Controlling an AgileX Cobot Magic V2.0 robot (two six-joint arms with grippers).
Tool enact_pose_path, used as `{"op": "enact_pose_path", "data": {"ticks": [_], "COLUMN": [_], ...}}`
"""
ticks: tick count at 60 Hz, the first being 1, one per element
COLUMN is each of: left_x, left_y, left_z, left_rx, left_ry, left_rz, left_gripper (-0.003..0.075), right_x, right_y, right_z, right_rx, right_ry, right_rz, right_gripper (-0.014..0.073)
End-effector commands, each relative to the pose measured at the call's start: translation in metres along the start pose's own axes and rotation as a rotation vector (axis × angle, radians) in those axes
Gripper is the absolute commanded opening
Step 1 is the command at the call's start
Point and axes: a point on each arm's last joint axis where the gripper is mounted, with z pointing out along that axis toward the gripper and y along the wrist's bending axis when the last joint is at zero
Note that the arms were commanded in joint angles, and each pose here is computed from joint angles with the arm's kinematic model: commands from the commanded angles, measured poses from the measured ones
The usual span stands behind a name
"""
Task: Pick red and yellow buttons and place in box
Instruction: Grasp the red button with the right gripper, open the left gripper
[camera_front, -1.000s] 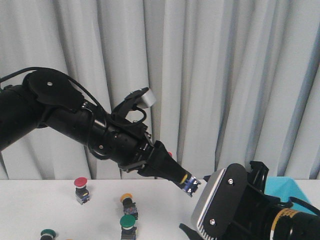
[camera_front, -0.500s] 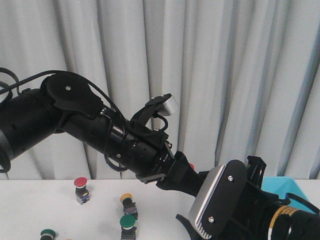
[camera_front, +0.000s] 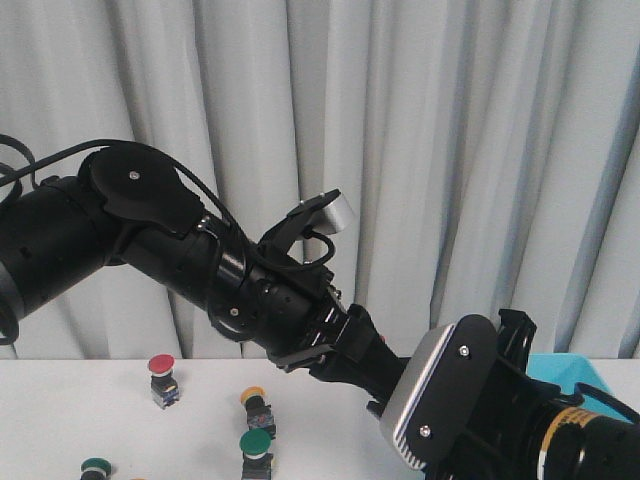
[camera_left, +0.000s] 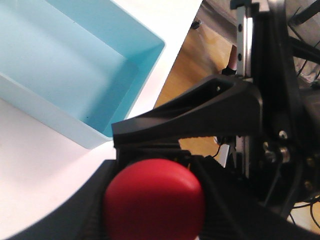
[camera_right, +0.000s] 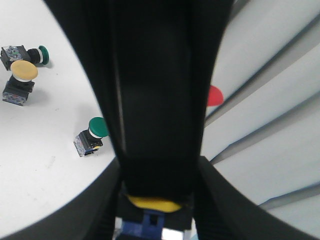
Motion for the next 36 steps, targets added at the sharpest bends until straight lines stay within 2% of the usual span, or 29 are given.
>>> {"op": "enact_pose_path", "data": {"ticks": [1,7,15,18,28,36], "left_x": [-0.0131,-0.0143,-0.0157,-0.0158,-0.0152,-0.0176], "left_y": [-0.0284,-0.0267,-0.0254,-0.0253,-0.0224,-0.0221], "left_z": [-0.0246,-0.0247,-0.0249,-0.0249,-0.0248,-0.0255], "left_rx": [0.031,0.011,-0.004,-0.004,-0.037,-0.044], "left_ry": [-0.122,-0.135,-0.151,-0.152,-0.143,-0.171], "left_rz": [0.049,0.052,0.046,0.041,0.051,0.049], "left_gripper": [0.0017,0.0042,0.0141,0.0191,0.0426,0.0543], "right_x": [-0.0171,-0.0171,-0.0171,-0.0171,-0.0169,-0.0162], "right_y": [-0.0111,-0.0111,-0.0111,-0.0111,-0.011,-0.0106], "right_z": [-0.0077,-0.0077,-0.0077,-0.0077,-0.0077,-0.0076], "right_rx": [0.062,0.062,0.062,0.062,0.062,0.057], "right_ry": [-0.101,-0.101,-0.101,-0.101,-0.1,-0.092], "right_rz": [-0.012,-0.012,-0.012,-0.012,-0.018,-0.018], "right_gripper": [-0.0008,-0.0007,-0.0006,-0.0006,-0.0006,-0.0004]}}
